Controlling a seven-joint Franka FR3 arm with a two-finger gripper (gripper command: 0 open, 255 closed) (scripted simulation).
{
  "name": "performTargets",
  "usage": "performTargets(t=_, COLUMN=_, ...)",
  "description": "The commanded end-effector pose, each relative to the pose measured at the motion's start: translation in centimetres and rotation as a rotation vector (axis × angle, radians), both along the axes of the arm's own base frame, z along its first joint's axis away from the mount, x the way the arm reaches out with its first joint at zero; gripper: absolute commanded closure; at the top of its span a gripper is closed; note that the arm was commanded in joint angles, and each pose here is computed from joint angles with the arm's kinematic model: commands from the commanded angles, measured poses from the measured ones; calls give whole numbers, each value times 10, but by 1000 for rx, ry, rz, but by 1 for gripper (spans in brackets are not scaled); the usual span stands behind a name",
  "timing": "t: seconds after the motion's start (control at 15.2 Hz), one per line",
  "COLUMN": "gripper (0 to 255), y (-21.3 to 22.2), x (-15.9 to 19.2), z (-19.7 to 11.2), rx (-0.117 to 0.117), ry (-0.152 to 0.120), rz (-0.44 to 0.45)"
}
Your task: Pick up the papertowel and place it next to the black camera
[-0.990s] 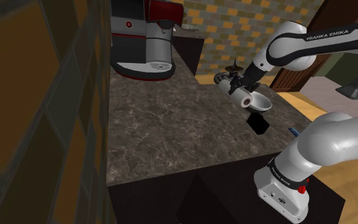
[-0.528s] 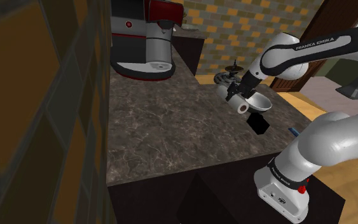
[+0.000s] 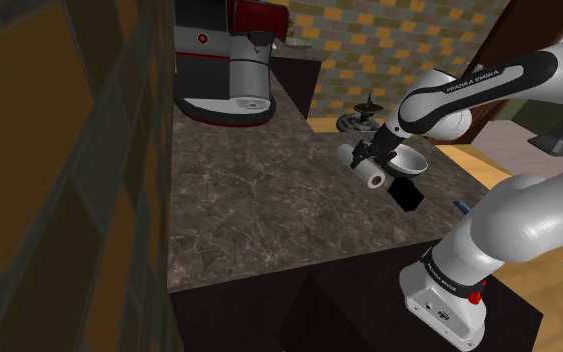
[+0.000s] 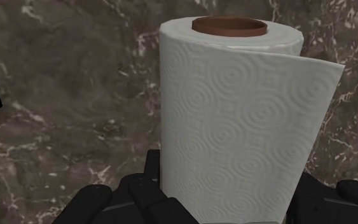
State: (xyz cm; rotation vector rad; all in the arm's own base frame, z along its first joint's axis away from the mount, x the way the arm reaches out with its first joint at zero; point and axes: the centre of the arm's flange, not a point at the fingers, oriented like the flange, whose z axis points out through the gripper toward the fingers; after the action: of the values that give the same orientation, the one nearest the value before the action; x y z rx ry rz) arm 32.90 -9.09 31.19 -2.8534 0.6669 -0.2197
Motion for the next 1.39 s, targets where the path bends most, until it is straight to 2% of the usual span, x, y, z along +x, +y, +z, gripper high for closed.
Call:
performTargets(t=0.0, gripper=255, y=-1, x=-1, z=-10, rx=-1, ry=-1, rz=0)
performTargets(t=0.4, gripper=255, y=-1, x=-1, z=-44, rx=-1, ry=-1, rz=0)
performTargets(t=0.92, gripper=255, y=-1, x=-1, z=-44, rx=-1, ry=-1, rz=0)
performTargets(t=0.99, gripper=0, y=-1, x=-1, z=-44, rx=-1, ry=-1, rz=0)
performTargets(t=1.32, gripper=0, y=-1, x=-1, z=-44, rx=-1, ry=-1, rz=0)
